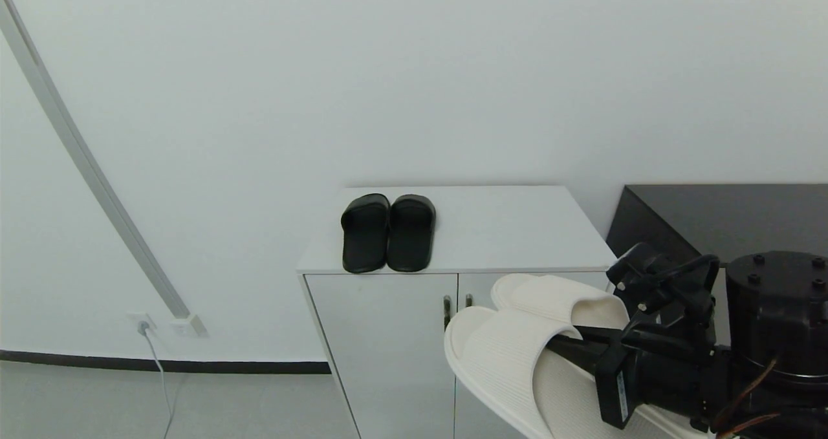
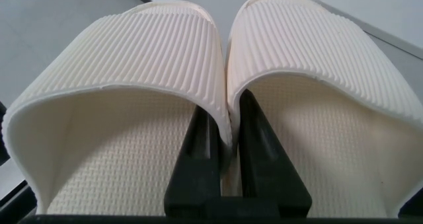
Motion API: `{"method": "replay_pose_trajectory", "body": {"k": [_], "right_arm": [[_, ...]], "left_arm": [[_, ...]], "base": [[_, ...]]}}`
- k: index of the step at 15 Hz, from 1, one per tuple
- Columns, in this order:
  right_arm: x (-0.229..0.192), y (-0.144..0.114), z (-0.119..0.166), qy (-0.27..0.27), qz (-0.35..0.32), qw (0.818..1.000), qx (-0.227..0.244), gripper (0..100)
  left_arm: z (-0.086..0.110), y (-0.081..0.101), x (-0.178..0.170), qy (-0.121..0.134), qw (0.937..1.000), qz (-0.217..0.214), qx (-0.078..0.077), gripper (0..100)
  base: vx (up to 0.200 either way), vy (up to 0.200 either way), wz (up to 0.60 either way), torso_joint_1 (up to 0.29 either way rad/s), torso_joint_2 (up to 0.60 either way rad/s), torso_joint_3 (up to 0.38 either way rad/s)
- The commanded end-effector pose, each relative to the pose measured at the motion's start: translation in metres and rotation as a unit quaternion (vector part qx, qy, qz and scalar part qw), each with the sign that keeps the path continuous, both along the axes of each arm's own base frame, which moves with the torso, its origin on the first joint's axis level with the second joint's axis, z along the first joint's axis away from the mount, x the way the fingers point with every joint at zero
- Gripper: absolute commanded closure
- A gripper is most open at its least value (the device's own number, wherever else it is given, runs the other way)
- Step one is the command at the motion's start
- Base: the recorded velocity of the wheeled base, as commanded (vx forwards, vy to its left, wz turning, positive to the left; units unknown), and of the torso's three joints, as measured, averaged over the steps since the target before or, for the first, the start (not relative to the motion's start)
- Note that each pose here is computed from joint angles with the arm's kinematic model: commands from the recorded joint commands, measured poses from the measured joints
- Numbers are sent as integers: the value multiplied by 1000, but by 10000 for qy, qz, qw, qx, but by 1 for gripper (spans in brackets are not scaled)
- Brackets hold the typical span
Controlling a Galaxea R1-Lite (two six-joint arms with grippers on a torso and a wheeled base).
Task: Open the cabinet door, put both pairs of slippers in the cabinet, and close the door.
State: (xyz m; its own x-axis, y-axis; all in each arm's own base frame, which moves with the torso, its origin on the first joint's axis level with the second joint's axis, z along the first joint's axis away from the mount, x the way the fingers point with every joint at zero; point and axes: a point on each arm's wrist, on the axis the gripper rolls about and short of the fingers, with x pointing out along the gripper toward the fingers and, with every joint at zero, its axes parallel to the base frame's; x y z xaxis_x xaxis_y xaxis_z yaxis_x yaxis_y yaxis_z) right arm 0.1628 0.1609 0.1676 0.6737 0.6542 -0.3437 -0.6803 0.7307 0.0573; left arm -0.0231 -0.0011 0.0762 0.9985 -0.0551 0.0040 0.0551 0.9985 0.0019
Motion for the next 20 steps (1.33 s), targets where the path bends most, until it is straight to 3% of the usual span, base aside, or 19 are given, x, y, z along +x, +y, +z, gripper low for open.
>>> {"method": "replay_pose_trajectory", "body": {"k": [1,7,8,20], "right_arm": [[-1,1,-1,18,25,10000,-18,100],[-2,1,-3,21,58,10000,-58,100],[-2,1,-4,32,58,10000,-69,100],[-4,-1,-10,75,95,9997,-189,100]], "left_arm": [[0,0,0,5,10000,7,-1,100],[0,0,0,5,10000,7,7,100],[0,0,0,5,10000,-1,-1,0],[0,0,0,5,10000,7,7,0]], "base": [[0,0,0,0,0,0],[0,0,0,-144,328,181],[0,0,0,-212,500,281],[0,0,0,-215,534,319]]}}
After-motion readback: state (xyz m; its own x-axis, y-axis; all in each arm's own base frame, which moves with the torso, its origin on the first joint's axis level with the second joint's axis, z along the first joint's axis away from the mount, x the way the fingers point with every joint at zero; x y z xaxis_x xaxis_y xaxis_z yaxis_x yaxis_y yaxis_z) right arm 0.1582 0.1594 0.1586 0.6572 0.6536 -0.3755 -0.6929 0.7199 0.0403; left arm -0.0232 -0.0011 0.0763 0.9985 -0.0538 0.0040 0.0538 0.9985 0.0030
